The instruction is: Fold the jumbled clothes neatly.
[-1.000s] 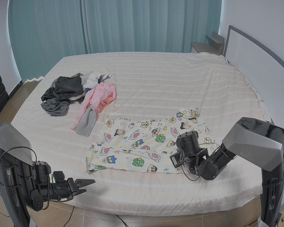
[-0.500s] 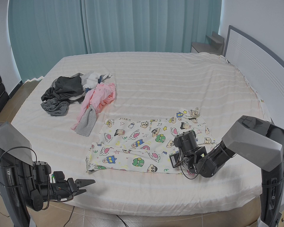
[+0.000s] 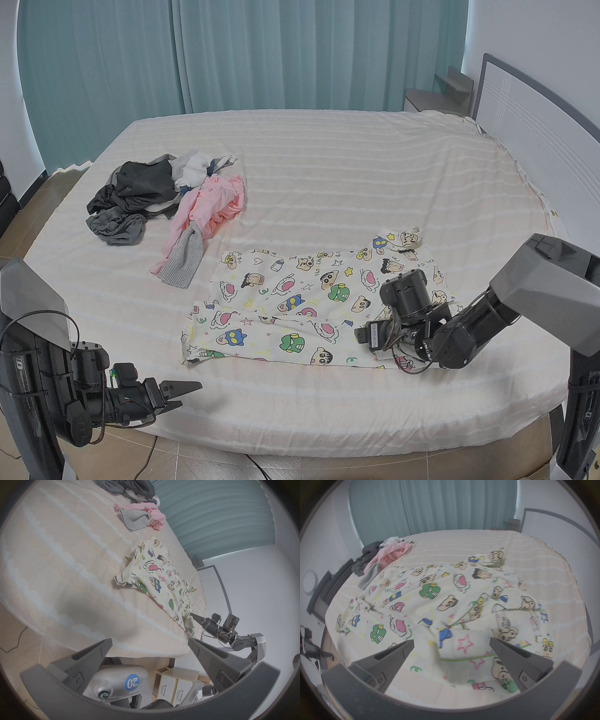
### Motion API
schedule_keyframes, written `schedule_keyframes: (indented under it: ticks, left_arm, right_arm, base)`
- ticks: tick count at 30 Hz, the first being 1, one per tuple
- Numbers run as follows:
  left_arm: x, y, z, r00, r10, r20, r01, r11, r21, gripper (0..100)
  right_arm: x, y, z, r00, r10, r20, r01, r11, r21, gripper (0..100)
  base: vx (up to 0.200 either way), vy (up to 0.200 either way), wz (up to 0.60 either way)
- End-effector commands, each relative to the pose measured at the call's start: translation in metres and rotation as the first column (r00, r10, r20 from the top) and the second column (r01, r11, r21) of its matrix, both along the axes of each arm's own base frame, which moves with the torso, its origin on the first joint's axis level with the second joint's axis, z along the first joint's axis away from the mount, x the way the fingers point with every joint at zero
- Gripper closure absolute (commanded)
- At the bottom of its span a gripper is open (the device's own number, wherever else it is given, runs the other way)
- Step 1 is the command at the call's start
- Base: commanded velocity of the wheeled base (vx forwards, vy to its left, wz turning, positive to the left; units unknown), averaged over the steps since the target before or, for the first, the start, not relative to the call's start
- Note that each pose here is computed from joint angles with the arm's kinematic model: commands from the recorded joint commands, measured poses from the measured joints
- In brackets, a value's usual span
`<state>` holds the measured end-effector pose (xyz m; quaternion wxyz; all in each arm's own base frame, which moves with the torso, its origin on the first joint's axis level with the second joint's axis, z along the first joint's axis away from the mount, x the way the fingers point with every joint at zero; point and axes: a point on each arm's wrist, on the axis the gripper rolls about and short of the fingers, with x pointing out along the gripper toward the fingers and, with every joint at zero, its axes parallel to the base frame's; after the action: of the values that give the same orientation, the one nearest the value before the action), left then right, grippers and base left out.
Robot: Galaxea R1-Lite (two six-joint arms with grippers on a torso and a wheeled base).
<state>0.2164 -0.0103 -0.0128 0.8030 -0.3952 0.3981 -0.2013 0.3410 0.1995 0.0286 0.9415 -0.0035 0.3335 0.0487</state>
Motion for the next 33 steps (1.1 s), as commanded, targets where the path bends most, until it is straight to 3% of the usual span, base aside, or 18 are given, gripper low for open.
schedule_keyframes:
  ticks: [1,6,10,14,33]
  left_arm:
    - [-0.003,0.000,0.000,1.000,0.000,-0.002,0.000,1.000,0.000,0]
    - [-0.003,0.000,0.000,1.000,0.000,-0.002,0.000,1.000,0.000,0]
    - [-0.003,-0.001,0.000,1.000,-0.003,-0.002,0.003,1.000,0.001,0]
    - [-0.003,-0.001,0.000,1.000,-0.003,-0.002,0.003,1.000,0.001,0]
    - [-0.003,-0.001,0.000,1.000,-0.005,-0.002,0.005,1.000,0.002,0]
  right_arm:
    - [-0.001,-0.029,0.025,0.997,-0.071,0.018,0.070,0.996,0.062,0]
    - [-0.009,-0.058,0.031,0.993,-0.112,-0.031,0.115,0.984,0.137,0]
    - [-0.012,-0.096,0.021,0.973,-0.212,-0.088,0.223,0.963,0.149,0]
    - [-0.013,-0.112,0.019,0.969,-0.213,-0.124,0.233,0.955,0.183,0]
    - [-0.010,-0.114,0.008,0.970,-0.143,-0.195,0.189,0.951,0.246,0]
  base:
    - [0.000,0.000,0.00]
    - [0.000,0.000,0.00]
    - [0.000,0.000,0.00]
    - [0.000,0.000,0.00]
    - [0.000,0.000,0.00]
